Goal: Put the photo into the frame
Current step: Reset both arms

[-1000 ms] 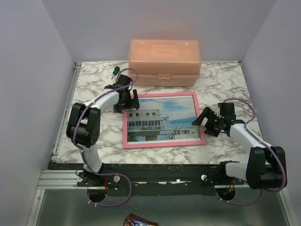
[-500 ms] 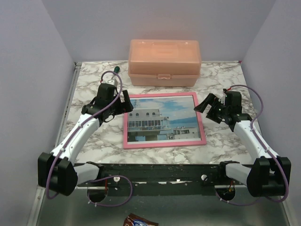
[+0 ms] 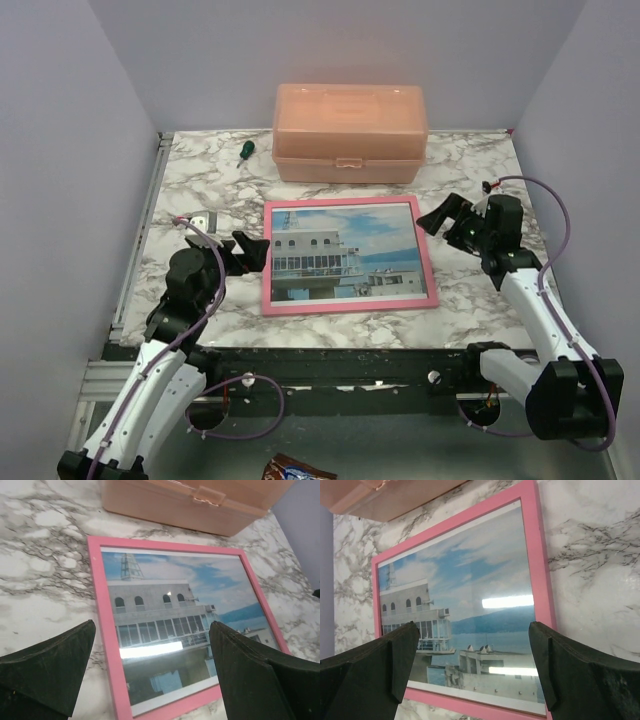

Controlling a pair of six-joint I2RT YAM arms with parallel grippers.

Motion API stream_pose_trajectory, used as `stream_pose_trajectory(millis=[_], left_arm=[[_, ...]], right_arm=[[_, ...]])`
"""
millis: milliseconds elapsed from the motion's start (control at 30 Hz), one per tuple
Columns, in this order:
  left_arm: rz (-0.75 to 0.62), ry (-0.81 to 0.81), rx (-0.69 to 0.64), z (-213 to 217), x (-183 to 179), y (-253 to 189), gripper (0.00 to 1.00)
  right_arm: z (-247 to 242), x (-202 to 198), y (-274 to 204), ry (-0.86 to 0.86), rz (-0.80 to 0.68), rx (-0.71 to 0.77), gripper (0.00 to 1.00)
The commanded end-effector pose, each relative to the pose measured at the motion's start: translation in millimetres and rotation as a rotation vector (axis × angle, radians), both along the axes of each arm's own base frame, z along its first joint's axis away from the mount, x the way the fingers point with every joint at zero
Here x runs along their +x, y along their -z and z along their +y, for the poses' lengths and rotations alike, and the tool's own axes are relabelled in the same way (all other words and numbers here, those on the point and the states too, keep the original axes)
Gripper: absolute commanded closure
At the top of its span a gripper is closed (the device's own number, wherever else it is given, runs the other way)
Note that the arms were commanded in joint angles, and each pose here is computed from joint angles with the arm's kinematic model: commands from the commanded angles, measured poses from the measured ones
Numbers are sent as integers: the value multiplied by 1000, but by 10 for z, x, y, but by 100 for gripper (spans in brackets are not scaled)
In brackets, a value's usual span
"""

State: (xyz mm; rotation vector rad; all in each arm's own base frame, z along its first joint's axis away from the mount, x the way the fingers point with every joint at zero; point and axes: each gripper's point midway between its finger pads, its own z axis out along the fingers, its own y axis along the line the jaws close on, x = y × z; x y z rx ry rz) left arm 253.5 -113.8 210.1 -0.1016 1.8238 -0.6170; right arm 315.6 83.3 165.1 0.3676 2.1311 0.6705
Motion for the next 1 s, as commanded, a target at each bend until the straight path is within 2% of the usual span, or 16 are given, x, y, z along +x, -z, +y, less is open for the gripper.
stream_pose_trajectory(millis=[0,233,400,633,767,967], left_arm=[[-149,-130,104,289,127,-71,1],[-254,-271,243,602,240,-26,2],[-256,-386,284,798,322,249,1],[-326,-462,351,945,436,324,2],[-362,-493,378,1005,534,367,1],[-393,-518,418,1078,687,378,1]], right_arm=[[-187,148,7,62,-83,-106,0],[-522,273,27,189,-229,-256,0],[-668,276,121,227,-345,-351,1],[-806,166,452,292,-434,-401,4],[-815,134,477,296,-522,-419,5],[-887,257,447,327,-557,-460,5]])
